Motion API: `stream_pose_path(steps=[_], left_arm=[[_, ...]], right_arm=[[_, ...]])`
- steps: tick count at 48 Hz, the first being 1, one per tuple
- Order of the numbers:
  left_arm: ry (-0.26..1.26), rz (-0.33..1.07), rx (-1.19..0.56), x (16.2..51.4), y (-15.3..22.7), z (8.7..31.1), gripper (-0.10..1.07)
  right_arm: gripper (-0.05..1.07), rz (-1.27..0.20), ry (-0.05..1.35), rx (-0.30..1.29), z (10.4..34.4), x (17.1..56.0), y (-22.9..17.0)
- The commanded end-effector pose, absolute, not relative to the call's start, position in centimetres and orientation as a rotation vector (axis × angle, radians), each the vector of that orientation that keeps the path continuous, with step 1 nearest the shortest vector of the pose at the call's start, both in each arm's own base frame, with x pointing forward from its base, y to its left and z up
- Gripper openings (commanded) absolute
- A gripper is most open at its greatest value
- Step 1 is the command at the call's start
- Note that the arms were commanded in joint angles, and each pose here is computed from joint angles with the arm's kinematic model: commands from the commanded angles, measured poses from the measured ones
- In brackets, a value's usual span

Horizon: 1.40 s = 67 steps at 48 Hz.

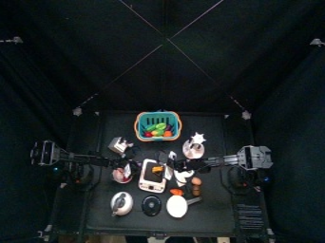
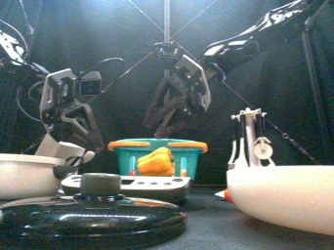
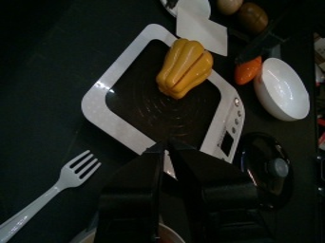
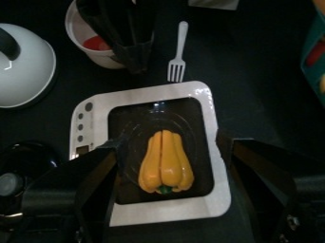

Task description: Grab cleaver handle

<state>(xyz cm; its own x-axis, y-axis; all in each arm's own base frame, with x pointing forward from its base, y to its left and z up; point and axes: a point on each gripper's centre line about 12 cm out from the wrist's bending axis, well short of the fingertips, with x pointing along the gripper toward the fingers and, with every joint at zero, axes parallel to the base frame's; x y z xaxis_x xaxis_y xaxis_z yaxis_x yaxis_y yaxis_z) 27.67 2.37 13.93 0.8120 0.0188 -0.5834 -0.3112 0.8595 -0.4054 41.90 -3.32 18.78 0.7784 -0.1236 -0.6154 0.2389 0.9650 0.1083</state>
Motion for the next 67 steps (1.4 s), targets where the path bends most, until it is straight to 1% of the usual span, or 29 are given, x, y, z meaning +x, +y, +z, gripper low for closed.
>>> stream_pose_path(steps=[1, 5, 8, 14, 21, 30, 41, 52, 67], left_arm=[[0.58, 0.179, -0.509, 28.0, 2.5, 14.5, 0.58], [0.573, 0.177, -0.507, 28.1, 2.5, 14.8, 0.58], [0.566, 0.174, -0.505, 28.1, 2.5, 14.9, 0.58], [0.561, 0.165, -0.491, 28.2, 2.4, 15.2, 0.58], [0.56, 0.152, -0.469, 28.3, 2.4, 15.3, 0.58], [0.557, 0.142, -0.452, 28.3, 2.3, 15.5, 0.58], [0.561, 0.141, -0.451, 28.3, 2.3, 15.4, 0.58], [0.562, 0.141, -0.45, 28.2, 2.3, 15.3, 0.58], [0.565, 0.141, -0.45, 28.1, 2.3, 15.3, 0.58]], right_arm=[[1.01, -0.223, 0.617, 0.202, 21.9, 40.1, -2.7], [1.01, -0.241, 0.641, 0.248, 22.5, 38.2, -1.7], [1.01, -0.242, 0.659, 0.319, 22.8, 36.7, -0.5], [1.01, -0.234, 0.708, 0.473, 22.4, 34.4, 1.6], [1.01, -0.236, 0.802, 0.649, 20.2, 32.2, 3.8], [1.01, -0.243, 0.917, 0.758, 17.5, 30.3, 6.1], [1.01, -0.298, 1.031, 0.788, 16.1, 29.5, 6.6], [1.01, -0.36, 1.141, 0.761, 15.0, 29.5, 6.6], [1.01, -0.419, 1.192, 0.702, 12.8, 30.2, 6.2]])
